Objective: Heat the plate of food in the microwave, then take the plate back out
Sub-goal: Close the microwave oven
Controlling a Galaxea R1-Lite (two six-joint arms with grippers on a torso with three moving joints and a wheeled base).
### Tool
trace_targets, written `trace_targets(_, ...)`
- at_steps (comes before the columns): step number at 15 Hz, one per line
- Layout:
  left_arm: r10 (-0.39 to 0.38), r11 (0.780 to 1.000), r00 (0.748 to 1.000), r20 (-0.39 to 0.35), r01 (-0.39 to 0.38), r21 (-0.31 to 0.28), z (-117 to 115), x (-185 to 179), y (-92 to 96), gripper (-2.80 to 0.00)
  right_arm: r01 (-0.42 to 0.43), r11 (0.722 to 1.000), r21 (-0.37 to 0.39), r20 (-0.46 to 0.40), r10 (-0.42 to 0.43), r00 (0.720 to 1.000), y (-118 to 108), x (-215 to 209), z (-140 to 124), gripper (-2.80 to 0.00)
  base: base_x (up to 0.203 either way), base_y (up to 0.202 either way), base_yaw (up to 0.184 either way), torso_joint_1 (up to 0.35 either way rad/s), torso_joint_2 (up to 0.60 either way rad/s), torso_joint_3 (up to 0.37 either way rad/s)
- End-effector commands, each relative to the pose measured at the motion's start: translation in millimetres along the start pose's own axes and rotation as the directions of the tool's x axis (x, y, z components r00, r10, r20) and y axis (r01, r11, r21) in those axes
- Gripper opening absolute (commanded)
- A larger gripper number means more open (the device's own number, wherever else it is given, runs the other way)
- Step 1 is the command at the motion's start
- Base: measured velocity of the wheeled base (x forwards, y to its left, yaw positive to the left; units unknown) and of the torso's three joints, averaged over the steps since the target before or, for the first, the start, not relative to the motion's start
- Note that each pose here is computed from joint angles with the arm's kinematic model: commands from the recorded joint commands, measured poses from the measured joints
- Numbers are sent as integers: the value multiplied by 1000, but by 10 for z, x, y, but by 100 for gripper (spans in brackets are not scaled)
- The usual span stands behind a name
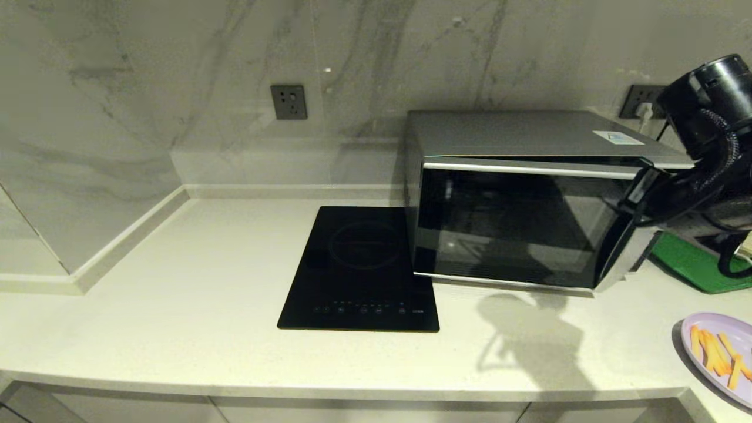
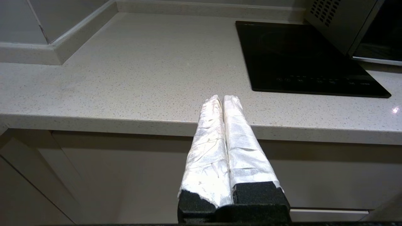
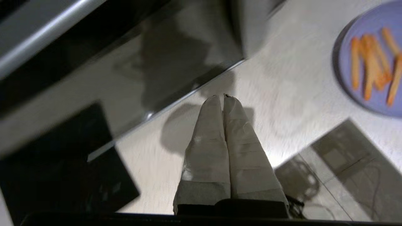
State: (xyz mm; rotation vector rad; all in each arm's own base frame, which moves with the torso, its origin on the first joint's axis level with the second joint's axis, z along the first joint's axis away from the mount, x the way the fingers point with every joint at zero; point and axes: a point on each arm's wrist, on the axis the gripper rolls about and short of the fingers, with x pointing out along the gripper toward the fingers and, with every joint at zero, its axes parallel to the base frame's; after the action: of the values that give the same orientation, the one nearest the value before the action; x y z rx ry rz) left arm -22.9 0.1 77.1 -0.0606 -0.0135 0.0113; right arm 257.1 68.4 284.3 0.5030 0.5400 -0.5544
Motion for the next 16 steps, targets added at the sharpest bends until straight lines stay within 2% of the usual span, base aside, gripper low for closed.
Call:
trace_targets(1,1,1000,1000,1,-1,-1,0,0,0,-280,65,996,53,44,-68,997,-104,327,229,-280,0,0,0,0,0,0)
trace_targets(4,1,1000,1000,1,-1,-1,0,0,0,-280,77,992,97,58,-82,995,-176,608,480,-280,0,0,0,0,0,0)
trace_targets(9,1,1000,1000,1,-1,-1,0,0,0,-280,95,988,125,26,-99,995,-268,805,563,-280,0,0,0,0,0,0)
trace_targets(16,1,1000,1000,1,-1,-1,0,0,0,-280,15,994,110,49,-20,999,-226,730,679,-280,0,0,0,0,0,0)
